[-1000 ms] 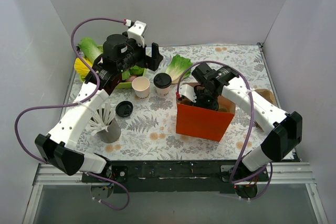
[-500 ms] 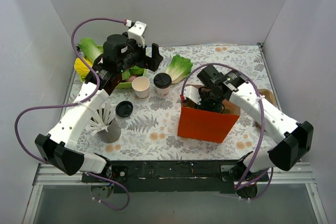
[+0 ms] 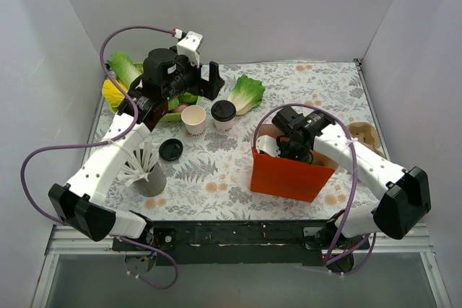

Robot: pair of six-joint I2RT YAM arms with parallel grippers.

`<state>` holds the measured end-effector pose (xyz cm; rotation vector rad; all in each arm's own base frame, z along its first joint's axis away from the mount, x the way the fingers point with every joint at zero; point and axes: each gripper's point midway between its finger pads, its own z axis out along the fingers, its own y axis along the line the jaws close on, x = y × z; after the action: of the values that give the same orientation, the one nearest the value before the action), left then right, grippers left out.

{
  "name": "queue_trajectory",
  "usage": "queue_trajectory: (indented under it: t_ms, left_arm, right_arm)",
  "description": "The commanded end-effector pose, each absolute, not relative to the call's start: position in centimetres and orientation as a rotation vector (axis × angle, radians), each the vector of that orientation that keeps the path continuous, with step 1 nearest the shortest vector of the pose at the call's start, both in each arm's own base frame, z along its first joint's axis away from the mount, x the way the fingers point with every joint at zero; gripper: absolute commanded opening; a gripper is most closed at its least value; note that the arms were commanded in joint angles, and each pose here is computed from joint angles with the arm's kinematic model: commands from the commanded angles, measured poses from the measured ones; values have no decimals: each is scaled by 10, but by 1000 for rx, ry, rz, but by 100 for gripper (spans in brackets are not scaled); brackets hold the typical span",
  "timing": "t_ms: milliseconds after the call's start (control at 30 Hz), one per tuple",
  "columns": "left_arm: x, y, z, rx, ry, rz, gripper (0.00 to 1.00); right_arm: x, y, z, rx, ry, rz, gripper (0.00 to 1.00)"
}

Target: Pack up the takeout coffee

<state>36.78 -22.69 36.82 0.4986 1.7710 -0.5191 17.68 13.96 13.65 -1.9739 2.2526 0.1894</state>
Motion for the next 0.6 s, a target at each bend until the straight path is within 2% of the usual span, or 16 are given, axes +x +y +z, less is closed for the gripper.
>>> queue_trajectory:
  t_ms: [0, 367, 567]
  left_arm:
    - [360, -226, 372, 514, 1757, -526, 98]
    - [363, -228, 370, 517, 1763, -531, 98]
    - [363, -228, 368, 518, 1767, -533, 98]
  right_arm:
    - [166, 124, 128, -2022, 2268, 158, 1]
    - [161, 131, 107, -2005, 2263, 233, 1]
    - [162, 167, 126, -1858, 2116, 427, 1]
